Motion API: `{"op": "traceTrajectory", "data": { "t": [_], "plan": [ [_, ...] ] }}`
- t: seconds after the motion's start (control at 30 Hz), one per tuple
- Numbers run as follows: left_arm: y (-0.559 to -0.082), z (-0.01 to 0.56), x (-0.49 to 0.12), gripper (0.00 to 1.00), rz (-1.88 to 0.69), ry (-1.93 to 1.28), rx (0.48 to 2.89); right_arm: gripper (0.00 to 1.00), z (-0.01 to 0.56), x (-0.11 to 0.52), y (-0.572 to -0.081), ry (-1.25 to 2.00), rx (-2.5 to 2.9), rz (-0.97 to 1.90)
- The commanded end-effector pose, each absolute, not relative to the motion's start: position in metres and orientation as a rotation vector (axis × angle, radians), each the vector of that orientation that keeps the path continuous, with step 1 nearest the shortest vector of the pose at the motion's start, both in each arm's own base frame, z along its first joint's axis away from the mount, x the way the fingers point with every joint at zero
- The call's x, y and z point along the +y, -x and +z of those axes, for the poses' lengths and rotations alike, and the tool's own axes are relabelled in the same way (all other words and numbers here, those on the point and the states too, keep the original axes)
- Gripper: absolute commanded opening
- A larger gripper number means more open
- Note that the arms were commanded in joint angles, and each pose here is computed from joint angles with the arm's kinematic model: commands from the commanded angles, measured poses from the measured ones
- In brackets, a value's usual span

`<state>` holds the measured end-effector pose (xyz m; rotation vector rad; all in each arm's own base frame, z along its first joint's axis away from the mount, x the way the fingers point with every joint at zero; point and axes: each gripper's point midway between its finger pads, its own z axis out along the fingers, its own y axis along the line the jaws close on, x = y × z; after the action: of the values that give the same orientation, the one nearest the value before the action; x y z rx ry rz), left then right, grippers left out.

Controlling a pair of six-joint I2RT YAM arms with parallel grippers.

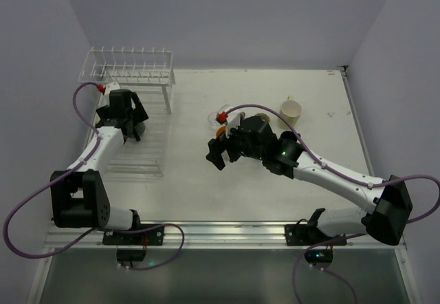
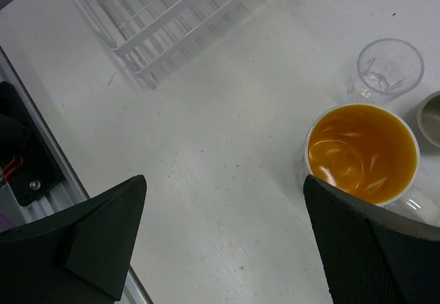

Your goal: Unload the cups from the dish rack

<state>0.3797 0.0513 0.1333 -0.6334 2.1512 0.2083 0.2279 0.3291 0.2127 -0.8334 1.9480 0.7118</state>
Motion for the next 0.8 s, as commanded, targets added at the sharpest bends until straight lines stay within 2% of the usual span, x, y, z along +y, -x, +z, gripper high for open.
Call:
{"op": "traceTrajectory", "data": {
  "t": [0.0,0.3,0.4,0.43,0.5,0.53,0.6,0.63,0.77],
  "plan": [
    [-0.399,0.153,0.065,1.00,0.240,0.617,2.064,0.99,0.236,0.337,-0.220,0.827,1.868,0.786],
    [-0.407,0.145,0.066,1.00,0.266,0.571,2.088,0.99,0.235,0.341,-0.216,0.841,1.865,0.791],
    [-0.404,0.140,0.065,0.93,0.257,0.572,2.093,0.99,0.237,0.342,-0.215,0.842,1.859,0.798],
    [-0.404,0.140,0.065,0.85,0.254,0.571,2.089,0.99,0.236,0.342,-0.214,0.841,1.862,0.801],
    [-0.403,0.143,0.065,0.77,0.253,0.567,2.079,0.99,0.236,0.343,-0.212,0.845,1.863,0.806],
    [-0.402,0.144,0.065,0.65,0.253,0.570,2.079,0.99,0.237,0.343,-0.212,0.843,1.861,0.808],
    [-0.400,0.144,0.062,0.56,0.235,0.570,2.083,0.99,0.239,0.343,-0.210,0.840,1.859,0.807],
    [-0.397,0.150,0.062,0.43,0.228,0.570,2.074,0.99,0.240,0.343,-0.210,0.836,1.858,0.811],
    [-0.381,0.154,0.052,0.23,0.167,0.553,2.071,0.99,0.250,0.341,-0.206,0.807,1.841,0.838]
  ]
}}
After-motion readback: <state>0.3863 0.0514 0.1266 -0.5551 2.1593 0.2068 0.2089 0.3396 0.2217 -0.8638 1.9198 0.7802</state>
